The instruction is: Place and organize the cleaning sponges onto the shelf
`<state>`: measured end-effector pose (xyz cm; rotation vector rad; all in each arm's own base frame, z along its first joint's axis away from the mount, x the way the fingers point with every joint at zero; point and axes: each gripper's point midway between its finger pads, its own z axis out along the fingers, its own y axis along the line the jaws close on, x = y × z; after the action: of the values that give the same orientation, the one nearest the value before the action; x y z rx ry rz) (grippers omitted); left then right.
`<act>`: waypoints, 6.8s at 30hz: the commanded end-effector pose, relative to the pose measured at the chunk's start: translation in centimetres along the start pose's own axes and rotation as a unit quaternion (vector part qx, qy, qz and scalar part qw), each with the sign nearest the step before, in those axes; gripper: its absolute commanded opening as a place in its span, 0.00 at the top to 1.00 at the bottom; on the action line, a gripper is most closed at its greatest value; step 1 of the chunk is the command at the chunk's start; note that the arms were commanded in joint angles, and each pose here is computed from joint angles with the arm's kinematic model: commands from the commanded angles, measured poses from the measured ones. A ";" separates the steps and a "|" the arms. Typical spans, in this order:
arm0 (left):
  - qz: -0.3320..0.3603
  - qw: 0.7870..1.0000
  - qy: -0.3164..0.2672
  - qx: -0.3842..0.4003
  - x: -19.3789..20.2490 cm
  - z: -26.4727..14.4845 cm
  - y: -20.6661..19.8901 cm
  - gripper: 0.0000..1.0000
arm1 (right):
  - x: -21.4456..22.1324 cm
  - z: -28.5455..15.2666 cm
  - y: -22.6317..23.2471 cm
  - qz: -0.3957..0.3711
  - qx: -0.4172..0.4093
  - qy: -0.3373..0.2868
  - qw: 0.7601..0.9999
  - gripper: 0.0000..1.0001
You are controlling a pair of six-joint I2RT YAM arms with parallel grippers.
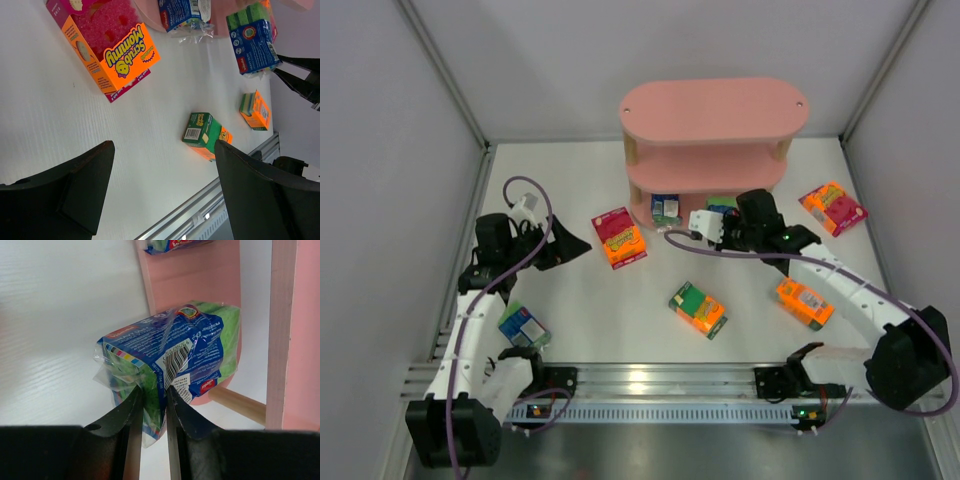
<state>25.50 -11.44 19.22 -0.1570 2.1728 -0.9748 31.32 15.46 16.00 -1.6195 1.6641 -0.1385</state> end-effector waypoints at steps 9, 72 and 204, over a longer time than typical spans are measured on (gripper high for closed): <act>0.020 1.000 -0.012 0.008 -1.1 0.0 -0.6 0.13 | -2.9 3.5 -5.3 -0.046 0.099 -0.003 0.994 1.00; 0.019 1.000 -0.009 0.007 -0.7 0.0 -0.4 0.13 | -5.0 10.2 -5.2 -0.066 0.126 -0.013 0.990 0.45; -0.242 0.888 0.274 -0.280 10.0 5.2 1.4 0.89 | -26.0 6.7 21.4 -0.446 -0.140 -0.141 0.873 0.10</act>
<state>21.58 -16.59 9.30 -0.8602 3.0088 -0.5908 13.67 43.21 10.21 -2.4823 0.6360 -0.0269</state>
